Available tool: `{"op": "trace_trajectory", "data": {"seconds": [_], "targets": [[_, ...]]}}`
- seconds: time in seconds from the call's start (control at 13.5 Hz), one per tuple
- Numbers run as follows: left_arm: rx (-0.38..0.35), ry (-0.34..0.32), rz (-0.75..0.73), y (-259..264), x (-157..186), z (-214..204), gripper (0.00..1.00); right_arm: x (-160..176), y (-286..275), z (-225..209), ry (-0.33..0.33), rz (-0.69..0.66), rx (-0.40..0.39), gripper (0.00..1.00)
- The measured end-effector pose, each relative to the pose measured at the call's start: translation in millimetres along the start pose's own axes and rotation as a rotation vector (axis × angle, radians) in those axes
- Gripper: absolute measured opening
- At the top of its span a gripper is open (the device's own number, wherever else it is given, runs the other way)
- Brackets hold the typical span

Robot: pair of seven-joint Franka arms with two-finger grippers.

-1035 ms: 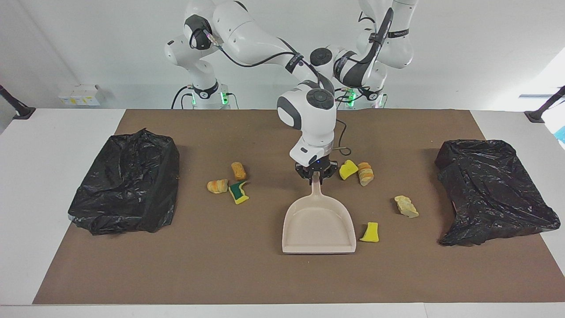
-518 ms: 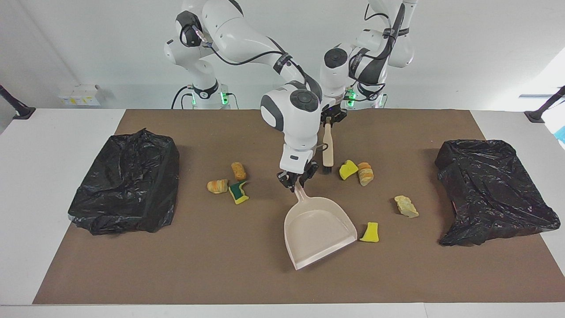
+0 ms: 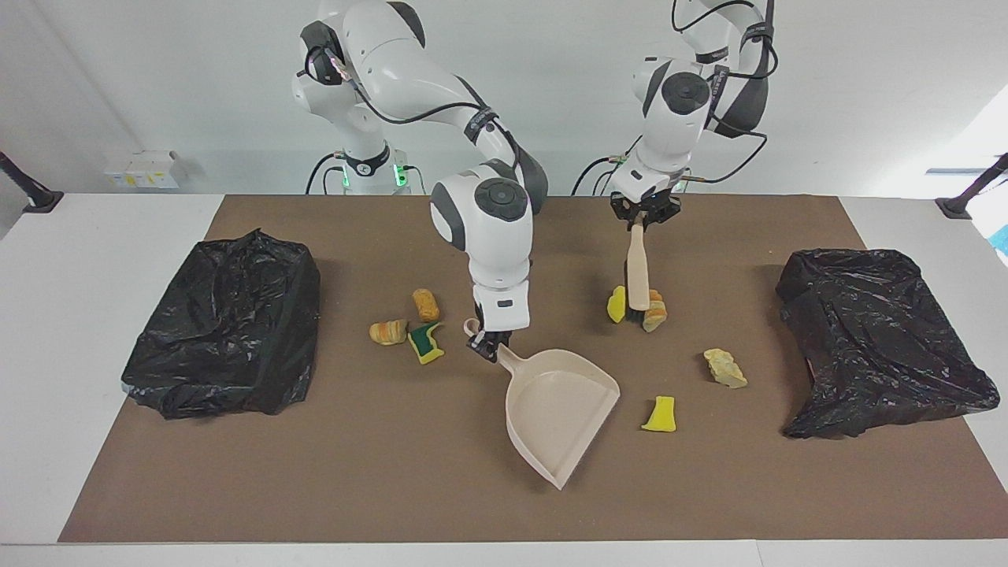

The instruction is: Sweep and dump trash in bin

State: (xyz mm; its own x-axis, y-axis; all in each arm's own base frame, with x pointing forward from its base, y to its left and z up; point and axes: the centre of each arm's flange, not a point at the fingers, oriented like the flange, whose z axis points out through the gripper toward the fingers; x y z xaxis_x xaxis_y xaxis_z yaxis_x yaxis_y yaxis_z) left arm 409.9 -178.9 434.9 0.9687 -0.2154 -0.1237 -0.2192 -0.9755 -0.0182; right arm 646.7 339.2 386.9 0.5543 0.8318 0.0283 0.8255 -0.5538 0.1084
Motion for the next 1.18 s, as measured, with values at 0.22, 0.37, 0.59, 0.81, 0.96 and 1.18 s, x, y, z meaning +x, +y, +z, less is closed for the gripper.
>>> {"op": "trace_trajectory", "data": {"seconds": [0.22,0.37,0.59,0.81,0.96,1.18], "targets": [[0.022,0.005,0.003,-57,23,-6,0.26,-15,9,2,-0.059,-0.169,0.037,0.33],[0.024,0.005,0.009,-101,38,-8,0.26,-22,11,-1,-0.087,-0.289,0.064,0.33],[0.024,0.005,0.024,-160,53,-2,0.26,-23,10,-1,-0.087,-0.411,0.074,0.33],[0.059,0.012,0.015,-188,68,22,0.26,-24,7,3,-0.088,-0.482,0.091,0.33],[0.054,0.015,0.0,-200,81,46,0.26,-27,1,7,-0.077,-0.508,0.124,0.33],[0.046,0.018,-0.042,-201,100,68,0.26,-28,-6,7,-0.074,-0.525,0.134,0.33]]}}
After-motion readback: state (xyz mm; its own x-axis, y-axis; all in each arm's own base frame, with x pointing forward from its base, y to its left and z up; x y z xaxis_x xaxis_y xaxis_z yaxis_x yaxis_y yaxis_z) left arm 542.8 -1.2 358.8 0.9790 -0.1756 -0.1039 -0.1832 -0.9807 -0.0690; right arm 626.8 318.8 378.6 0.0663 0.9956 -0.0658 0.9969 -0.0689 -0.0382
